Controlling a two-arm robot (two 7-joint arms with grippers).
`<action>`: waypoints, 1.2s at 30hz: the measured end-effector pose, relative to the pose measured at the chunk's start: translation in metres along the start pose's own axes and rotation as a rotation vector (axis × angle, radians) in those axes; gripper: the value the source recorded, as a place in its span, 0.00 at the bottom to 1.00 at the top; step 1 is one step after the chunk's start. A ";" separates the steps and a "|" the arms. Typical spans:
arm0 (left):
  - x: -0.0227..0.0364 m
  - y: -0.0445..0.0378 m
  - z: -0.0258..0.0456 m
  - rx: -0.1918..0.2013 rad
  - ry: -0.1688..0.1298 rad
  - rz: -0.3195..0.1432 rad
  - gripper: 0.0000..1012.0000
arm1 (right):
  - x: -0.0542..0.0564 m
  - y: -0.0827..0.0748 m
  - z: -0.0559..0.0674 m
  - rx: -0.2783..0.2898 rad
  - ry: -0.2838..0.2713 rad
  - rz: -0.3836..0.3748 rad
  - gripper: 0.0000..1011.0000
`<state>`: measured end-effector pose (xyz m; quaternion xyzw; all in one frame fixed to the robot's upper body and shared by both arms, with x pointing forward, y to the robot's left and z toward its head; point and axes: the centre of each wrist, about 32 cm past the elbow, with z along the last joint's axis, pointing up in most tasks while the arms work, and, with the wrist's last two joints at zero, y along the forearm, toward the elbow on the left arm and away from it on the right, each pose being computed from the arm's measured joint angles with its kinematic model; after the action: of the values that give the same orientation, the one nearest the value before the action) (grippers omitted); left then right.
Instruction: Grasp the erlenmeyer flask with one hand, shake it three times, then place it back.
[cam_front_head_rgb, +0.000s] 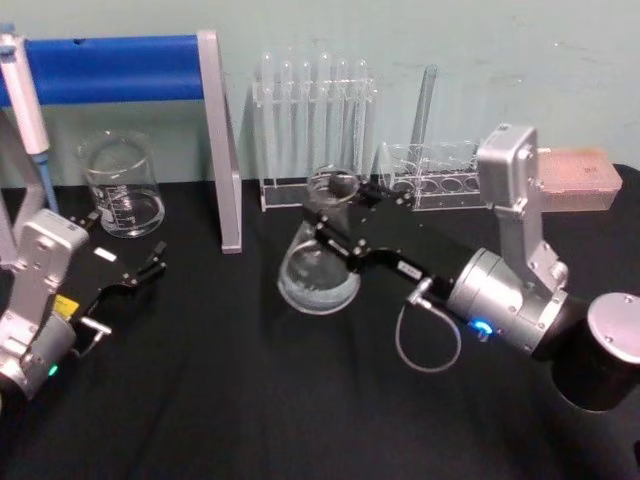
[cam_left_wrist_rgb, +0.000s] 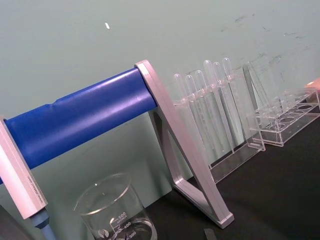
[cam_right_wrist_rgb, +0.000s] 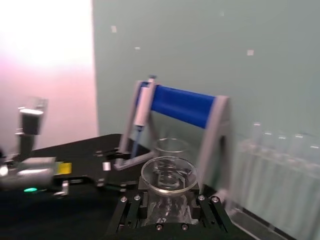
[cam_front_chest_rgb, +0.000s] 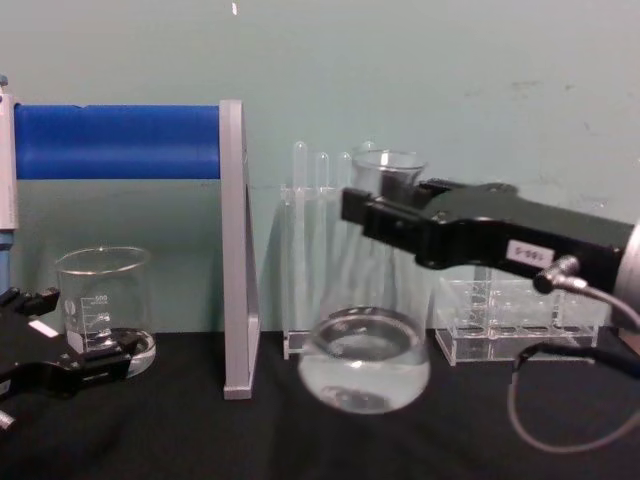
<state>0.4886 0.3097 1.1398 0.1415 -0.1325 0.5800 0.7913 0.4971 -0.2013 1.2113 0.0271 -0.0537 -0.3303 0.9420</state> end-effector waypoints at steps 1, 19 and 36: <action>0.0000 0.0000 0.0000 0.000 0.000 0.000 0.99 | -0.001 0.001 0.000 -0.001 0.001 0.013 0.44; 0.0000 0.0000 0.0000 0.000 0.000 0.000 0.99 | -0.006 0.007 -0.002 -0.009 0.007 0.100 0.44; 0.0000 0.0000 0.0000 0.000 0.000 0.000 0.99 | 0.011 -0.033 -0.003 -0.008 -0.042 -0.237 0.44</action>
<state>0.4886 0.3097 1.1398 0.1415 -0.1325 0.5799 0.7913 0.4851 -0.2341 1.2067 0.0226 -0.0687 -0.4400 0.8951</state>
